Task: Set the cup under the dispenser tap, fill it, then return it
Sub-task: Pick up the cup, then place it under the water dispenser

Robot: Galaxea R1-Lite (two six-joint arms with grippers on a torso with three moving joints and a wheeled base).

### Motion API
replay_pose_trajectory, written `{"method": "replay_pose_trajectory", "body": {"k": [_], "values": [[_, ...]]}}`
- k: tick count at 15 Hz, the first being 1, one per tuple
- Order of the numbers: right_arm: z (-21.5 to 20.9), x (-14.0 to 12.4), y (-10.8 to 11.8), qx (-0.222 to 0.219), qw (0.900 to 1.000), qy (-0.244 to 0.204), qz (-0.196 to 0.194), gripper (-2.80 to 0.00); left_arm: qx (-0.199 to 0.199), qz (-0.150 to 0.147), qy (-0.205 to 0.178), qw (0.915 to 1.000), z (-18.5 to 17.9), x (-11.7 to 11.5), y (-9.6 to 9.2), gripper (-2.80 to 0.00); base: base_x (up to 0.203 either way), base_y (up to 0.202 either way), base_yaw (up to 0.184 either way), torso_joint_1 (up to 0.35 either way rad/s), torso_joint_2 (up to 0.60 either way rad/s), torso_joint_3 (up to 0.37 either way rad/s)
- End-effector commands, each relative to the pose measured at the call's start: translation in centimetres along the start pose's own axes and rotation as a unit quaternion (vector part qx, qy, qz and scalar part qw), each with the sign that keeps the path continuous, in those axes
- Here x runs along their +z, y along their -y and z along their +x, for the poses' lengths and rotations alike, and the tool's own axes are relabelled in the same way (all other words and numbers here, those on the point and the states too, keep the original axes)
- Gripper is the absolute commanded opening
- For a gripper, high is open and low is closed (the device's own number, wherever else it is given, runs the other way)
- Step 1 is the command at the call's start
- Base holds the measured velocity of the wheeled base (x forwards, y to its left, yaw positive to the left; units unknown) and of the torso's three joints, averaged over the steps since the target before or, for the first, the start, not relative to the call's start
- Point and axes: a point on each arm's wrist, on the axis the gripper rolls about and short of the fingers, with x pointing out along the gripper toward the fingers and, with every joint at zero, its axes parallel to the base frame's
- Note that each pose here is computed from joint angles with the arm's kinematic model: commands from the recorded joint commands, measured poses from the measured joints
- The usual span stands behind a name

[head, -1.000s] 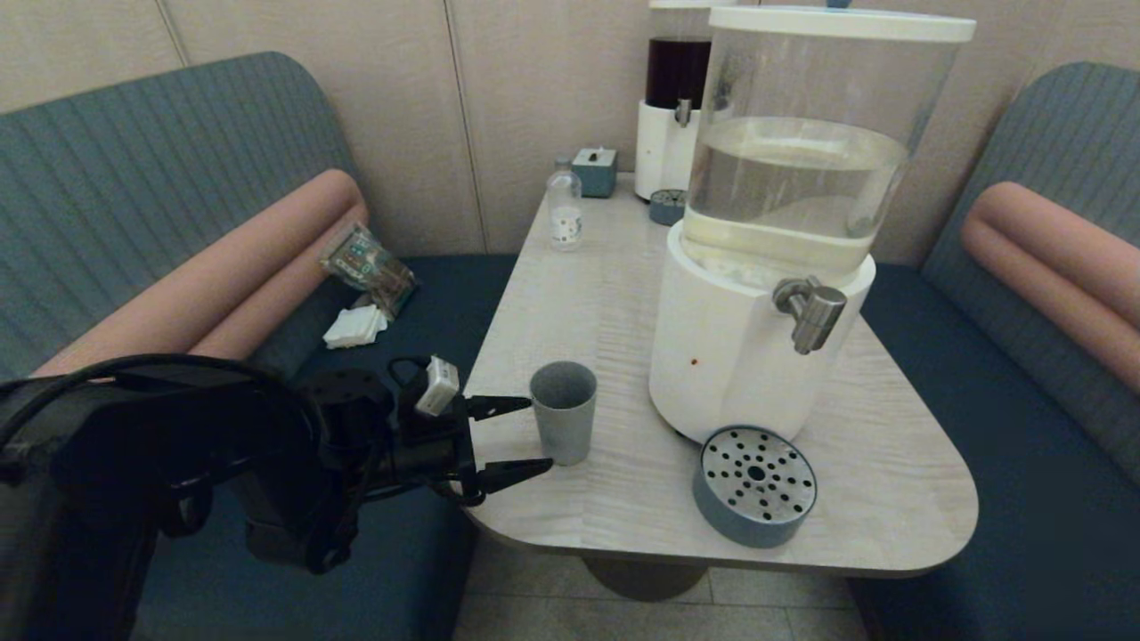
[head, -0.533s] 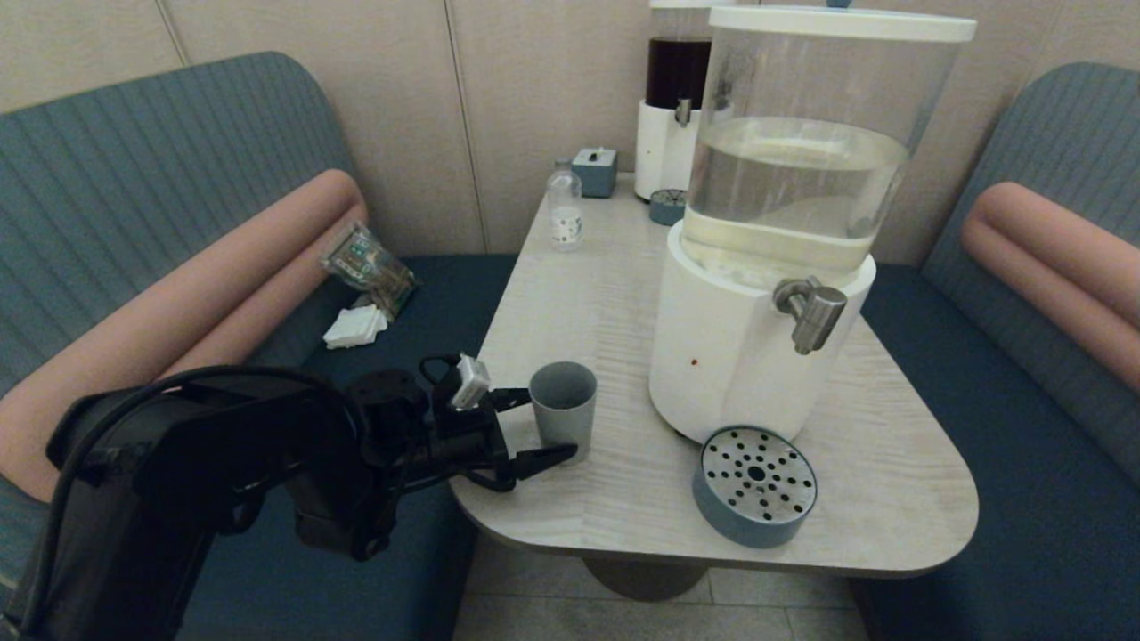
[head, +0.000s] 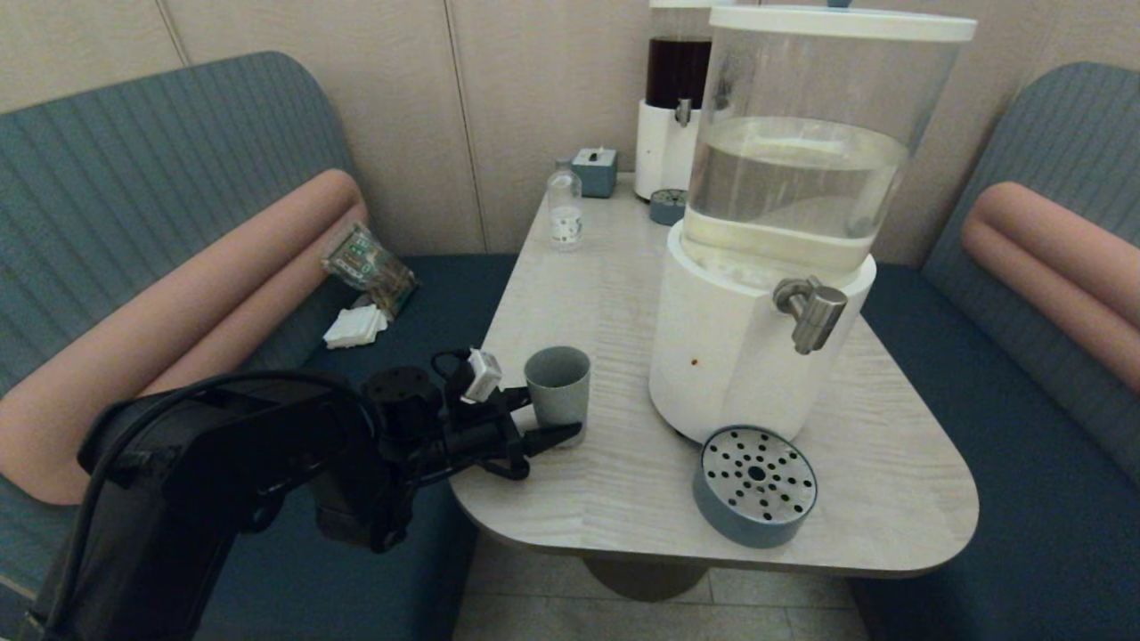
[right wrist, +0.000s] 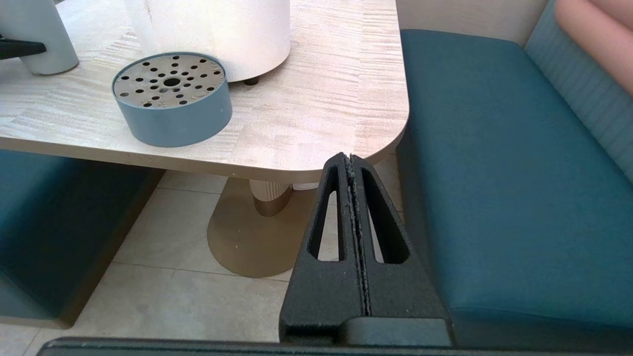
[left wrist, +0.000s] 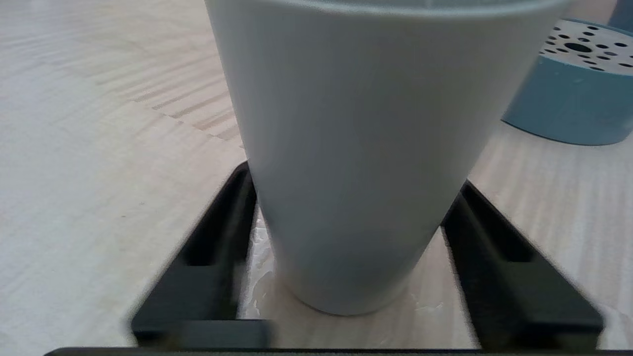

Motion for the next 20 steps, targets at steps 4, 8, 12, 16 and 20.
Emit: {"method": "replay_pose_trajectory", "body": {"k": [4,8,12,16,20], "values": [[0.1,-0.4,0.0,0.000,1.000,-0.006,-0.001,-2.80,-0.008,0.007,0.008,0.9999,-0.3,2.1,1.1,-2.80,0.000,0.000,0.000,0.000,0.00,0.000],[0.1,-0.4,0.0,0.000,1.000,-0.006,0.000,-2.80,-0.018,0.012,0.016,0.9996,-1.0,5.8,3.8,-2.80,0.000,0.000,0.000,0.000,0.00,0.000],[0.1,-0.4,0.0,0.000,1.000,-0.006,0.000,-2.80,-0.045,0.008,0.039,0.9982,1.8,8.9,9.3,-2.80,0.000,0.000,0.000,0.000,0.00,0.000],[0.1,-0.4,0.0,0.000,1.000,-0.006,0.000,-2.80,-0.060,-0.002,0.077,0.9953,6.2,10.4,13.4,-2.80,0.000,0.000,0.000,0.000,0.00,0.000],[0.1,-0.4,0.0,0.001,1.000,-0.006,-0.001,-2.80,-0.053,-0.011,0.096,0.9939,10.0,8.8,13.7,-2.80,0.000,0.000,0.000,0.000,0.00,0.000]]}}
